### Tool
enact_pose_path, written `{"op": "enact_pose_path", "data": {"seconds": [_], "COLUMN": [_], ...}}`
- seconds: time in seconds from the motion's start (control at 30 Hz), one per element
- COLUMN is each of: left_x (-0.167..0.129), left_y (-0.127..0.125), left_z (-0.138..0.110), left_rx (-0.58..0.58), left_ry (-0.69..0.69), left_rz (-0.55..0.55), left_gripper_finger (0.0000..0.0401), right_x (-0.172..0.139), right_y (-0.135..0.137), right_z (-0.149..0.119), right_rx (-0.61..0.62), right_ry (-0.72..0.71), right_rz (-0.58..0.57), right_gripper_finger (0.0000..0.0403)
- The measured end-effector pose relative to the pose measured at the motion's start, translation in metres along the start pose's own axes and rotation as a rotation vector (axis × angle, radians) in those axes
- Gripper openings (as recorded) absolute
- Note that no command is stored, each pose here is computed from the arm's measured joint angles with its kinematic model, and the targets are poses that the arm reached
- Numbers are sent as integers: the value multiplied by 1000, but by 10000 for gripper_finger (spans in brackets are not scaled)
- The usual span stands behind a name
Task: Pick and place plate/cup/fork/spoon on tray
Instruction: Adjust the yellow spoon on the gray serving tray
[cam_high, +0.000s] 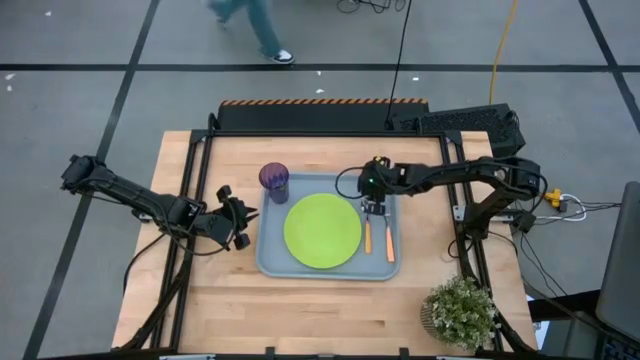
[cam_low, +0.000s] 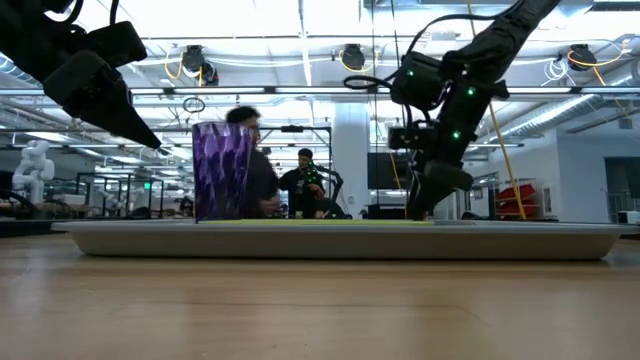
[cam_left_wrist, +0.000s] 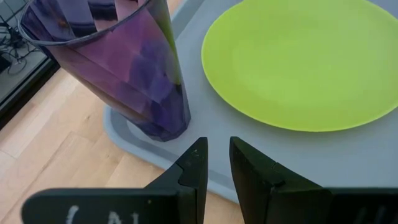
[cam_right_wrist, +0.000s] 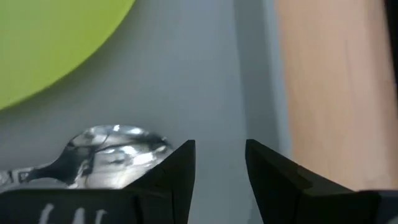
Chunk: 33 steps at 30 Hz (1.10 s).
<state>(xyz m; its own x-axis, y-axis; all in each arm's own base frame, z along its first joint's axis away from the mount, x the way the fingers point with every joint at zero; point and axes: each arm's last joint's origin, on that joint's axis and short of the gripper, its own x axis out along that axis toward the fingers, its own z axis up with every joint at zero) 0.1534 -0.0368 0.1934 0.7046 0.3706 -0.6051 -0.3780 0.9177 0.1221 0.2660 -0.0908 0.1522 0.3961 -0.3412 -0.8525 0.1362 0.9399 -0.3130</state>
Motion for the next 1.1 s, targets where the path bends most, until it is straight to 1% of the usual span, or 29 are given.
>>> {"op": "enact_pose_path", "data": {"seconds": [0.13,0.4,0.53,0.7,0.97,1.1], "left_x": [0,0,0,0,0,0], "left_y": [0,0,0,0,0,0], "left_z": [0,0,0,0,0,0], "left_rx": [1,-4,-7,-11,-13,-15], "left_ry": [1,0,0,0,0,0], "left_rz": [1,0,0,0,0,0], "left_gripper_finger": [72,72,72,72,72,72], "right_x": [3,4,4,4,3,3], "right_y": [3,4,5,8,11,10], "right_z": [-7,-8,-8,-8,-14,-14], "right_rx": [21,28,27,22,18,18], "right_ry": [13,0,-4,-3,59,65], "right_rz": [3,4,52,59,78,50], "right_gripper_finger": [134,134,134,134,134,134]}}
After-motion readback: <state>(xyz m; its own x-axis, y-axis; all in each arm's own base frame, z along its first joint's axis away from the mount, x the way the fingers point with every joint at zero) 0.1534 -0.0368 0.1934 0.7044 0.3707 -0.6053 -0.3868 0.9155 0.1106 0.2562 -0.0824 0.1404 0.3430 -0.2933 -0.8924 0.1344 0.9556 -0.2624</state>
